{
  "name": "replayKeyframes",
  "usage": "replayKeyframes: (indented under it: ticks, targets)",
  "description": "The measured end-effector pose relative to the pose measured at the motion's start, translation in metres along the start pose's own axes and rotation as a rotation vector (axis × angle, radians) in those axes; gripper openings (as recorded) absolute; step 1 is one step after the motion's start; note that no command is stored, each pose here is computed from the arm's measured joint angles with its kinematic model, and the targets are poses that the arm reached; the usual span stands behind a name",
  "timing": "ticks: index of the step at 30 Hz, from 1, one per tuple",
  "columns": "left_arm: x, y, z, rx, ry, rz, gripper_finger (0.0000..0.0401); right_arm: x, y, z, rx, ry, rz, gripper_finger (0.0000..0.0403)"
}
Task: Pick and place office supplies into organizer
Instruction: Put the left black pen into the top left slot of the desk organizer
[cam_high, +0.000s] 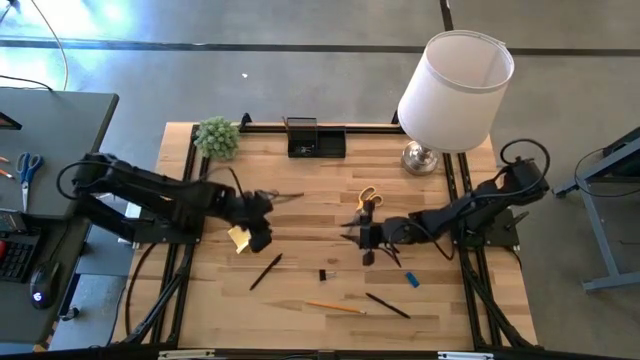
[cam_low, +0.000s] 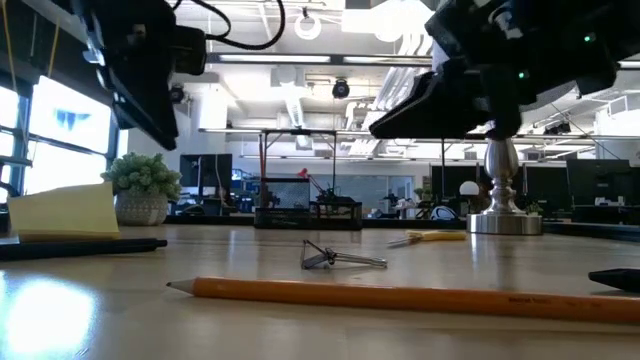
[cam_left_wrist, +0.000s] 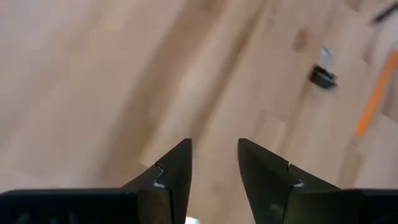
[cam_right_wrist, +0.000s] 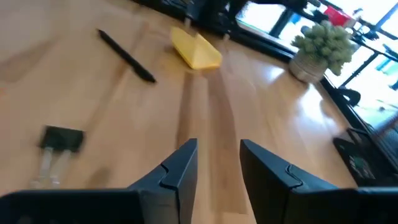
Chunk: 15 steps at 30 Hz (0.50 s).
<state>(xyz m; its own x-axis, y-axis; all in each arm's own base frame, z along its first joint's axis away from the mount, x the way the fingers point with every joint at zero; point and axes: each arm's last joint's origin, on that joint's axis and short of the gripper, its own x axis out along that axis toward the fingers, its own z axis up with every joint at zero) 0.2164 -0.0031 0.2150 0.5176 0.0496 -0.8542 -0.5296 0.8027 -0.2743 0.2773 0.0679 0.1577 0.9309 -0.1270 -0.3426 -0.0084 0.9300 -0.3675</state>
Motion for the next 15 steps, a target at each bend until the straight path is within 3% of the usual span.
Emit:
replayKeyframes:
  ticks: [8,15]
  targets:
    - [0.028,-0.033,-0.027,-0.096,0.134,-0.02,0.0117,0.004,-0.022,-0.016,-0.001,0.072,-0.064,0.0114]
    - [0.059,-0.059,-0.049,-0.073,0.198,-0.043,0.0117,0.01,-0.047,-0.024,-0.009,0.099,-0.126,0.0114]
